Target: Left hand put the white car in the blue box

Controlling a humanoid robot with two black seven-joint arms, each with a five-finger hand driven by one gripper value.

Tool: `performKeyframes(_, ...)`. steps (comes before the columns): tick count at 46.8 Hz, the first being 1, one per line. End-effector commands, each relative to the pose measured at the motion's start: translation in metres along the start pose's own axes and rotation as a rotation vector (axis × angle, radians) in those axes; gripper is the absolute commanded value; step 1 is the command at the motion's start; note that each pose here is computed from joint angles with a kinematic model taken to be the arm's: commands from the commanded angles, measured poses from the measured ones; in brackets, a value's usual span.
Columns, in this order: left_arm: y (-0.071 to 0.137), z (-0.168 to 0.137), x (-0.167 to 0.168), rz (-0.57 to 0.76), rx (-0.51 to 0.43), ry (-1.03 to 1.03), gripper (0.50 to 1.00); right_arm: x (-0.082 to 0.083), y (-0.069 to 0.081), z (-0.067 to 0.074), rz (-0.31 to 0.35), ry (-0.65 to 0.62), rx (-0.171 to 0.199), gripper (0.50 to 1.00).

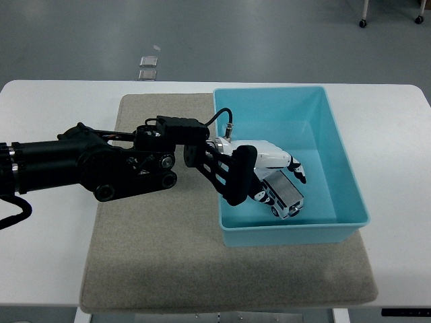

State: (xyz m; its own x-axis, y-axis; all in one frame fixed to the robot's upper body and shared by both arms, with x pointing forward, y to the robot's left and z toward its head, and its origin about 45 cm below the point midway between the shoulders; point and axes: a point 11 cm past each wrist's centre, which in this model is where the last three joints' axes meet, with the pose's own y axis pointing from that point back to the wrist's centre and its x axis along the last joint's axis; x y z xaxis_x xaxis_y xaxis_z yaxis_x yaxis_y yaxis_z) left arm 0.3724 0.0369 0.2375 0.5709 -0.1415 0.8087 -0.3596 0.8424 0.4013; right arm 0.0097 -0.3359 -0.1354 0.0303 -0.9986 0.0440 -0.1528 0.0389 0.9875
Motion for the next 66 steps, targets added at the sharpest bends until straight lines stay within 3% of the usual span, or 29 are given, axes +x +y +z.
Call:
performKeyframes(1, 0.002, -0.001, 0.001, 0.005, 0.002, 0.007, 0.934, 0.000, 0.000, 0.000, 0.000, 0.000, -0.001, 0.936)
performKeyframes(7, 0.007, -0.002, 0.010, 0.031, -0.002, 0.011, 0.962, 0.000, 0.000, 0.000, 0.000, 0.000, -0.001, 0.936)
performKeyframes(14, 0.032, -0.008, 0.072, 0.228, -0.005, 0.100, 0.994, 0.000, 0.000, 0.000, 0.000, 0.000, -0.001, 0.936)
performKeyframes(22, 0.089, -0.031, 0.142, 0.549, -0.064, 0.437, 0.994, 0.000, 0.000, 0.000, 0.000, 0.000, 0.001, 0.936)
performKeyframes(28, 0.127, -0.056, 0.159, 0.716, -0.106, 0.684, 0.994, -0.001, 0.000, 0.000, -0.002, 0.000, 0.001, 0.936)
performKeyframes(38, 0.183, -0.112, 0.151, 0.949, -0.087, 1.031, 0.996, 0.000, 0.000, 0.000, 0.000, 0.000, 0.001, 0.936)
performKeyframes(53, 0.230, -0.181, 0.114, 1.188, -0.046, 1.393, 0.994, 0.000, 0.000, 0.000, 0.000, 0.000, 0.001, 0.936)
performKeyframes(59, 0.241, -0.195, 0.096, 1.235, -0.028, 1.435, 0.996, 0.000, 0.000, 0.000, 0.000, 0.000, 0.001, 0.936)
performKeyframes(66, 0.240, -0.201, 0.078, 1.244, 0.002, 1.468, 0.996, 0.000, 0.000, 0.000, 0.000, 0.000, 0.001, 0.936)
